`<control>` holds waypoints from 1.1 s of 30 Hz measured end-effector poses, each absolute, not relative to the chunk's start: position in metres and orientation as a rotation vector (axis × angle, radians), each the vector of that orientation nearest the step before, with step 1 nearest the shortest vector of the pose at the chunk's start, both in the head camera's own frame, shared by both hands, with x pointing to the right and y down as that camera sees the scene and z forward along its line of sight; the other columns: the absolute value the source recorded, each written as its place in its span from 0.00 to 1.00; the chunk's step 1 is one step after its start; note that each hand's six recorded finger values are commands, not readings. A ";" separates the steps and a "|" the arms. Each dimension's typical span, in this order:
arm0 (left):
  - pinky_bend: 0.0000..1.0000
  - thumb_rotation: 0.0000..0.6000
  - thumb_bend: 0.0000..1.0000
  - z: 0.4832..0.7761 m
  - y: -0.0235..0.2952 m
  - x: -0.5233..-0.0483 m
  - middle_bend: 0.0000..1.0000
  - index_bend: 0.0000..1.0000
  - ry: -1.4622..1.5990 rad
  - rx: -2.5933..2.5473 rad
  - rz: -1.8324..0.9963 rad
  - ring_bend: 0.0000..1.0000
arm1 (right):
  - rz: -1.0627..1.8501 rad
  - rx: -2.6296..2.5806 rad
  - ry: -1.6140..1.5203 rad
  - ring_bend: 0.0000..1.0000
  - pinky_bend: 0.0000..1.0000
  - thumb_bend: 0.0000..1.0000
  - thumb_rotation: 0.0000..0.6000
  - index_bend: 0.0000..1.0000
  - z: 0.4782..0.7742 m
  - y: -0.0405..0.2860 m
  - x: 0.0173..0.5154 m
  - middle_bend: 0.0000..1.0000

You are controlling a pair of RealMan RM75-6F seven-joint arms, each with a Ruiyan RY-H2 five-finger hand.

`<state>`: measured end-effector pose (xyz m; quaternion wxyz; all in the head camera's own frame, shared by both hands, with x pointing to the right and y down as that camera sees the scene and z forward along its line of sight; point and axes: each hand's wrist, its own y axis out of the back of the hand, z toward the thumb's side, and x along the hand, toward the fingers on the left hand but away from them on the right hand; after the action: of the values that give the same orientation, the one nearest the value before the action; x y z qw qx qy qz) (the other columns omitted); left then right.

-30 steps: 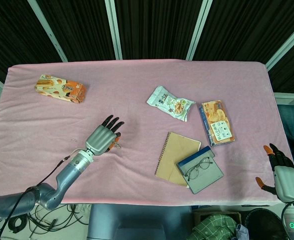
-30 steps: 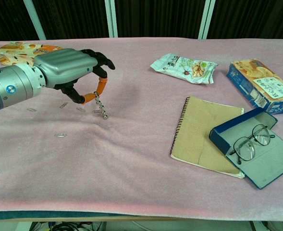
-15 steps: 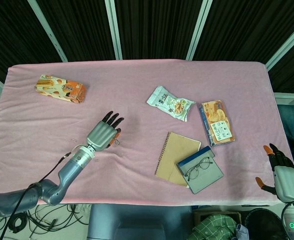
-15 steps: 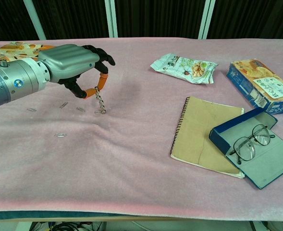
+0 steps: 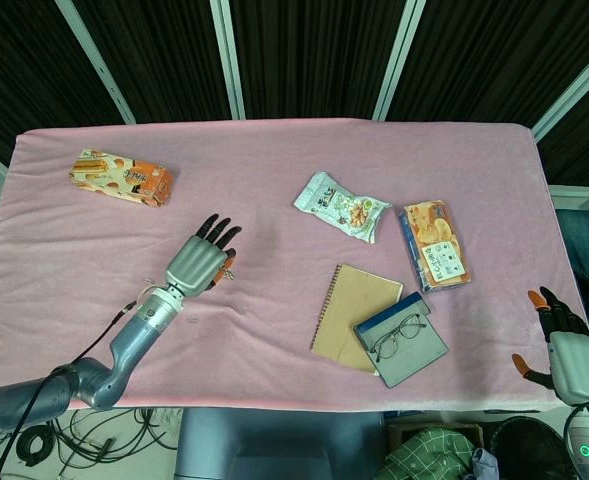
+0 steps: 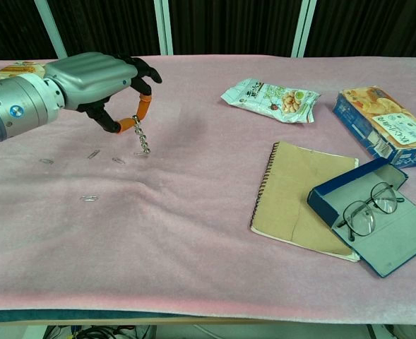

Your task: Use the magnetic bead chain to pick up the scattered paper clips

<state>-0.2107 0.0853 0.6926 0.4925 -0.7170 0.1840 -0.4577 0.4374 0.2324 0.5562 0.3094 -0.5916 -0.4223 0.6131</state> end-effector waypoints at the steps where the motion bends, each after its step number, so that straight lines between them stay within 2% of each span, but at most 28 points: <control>1: 0.00 1.00 0.44 0.691 0.084 -0.213 0.11 0.55 0.451 -1.737 -1.114 0.00 | 1.620 -1.563 -1.115 0.08 0.17 0.16 1.00 0.00 0.556 0.232 0.437 0.01; 7: 0.00 1.00 0.44 0.686 0.079 -0.230 0.11 0.55 0.464 -1.722 -1.154 0.00 | 1.620 -1.562 -1.114 0.08 0.17 0.16 1.00 0.00 0.556 0.233 0.437 0.01; 14: 0.00 1.00 0.44 0.693 0.082 -0.249 0.11 0.55 0.450 -1.723 -1.214 0.00 | 1.621 -1.559 -1.115 0.08 0.17 0.16 1.00 0.00 0.556 0.233 0.437 0.01; 33: 0.00 1.00 0.44 0.695 0.095 -0.257 0.11 0.55 0.431 -1.742 -1.228 0.00 | 1.620 -1.560 -1.114 0.08 0.17 0.16 1.00 0.00 0.556 0.232 0.437 0.01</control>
<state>-0.2568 0.0951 0.6952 0.4652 -0.7092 0.1753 -0.4999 0.4370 0.2325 0.5561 0.3107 -0.5907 -0.4219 0.6136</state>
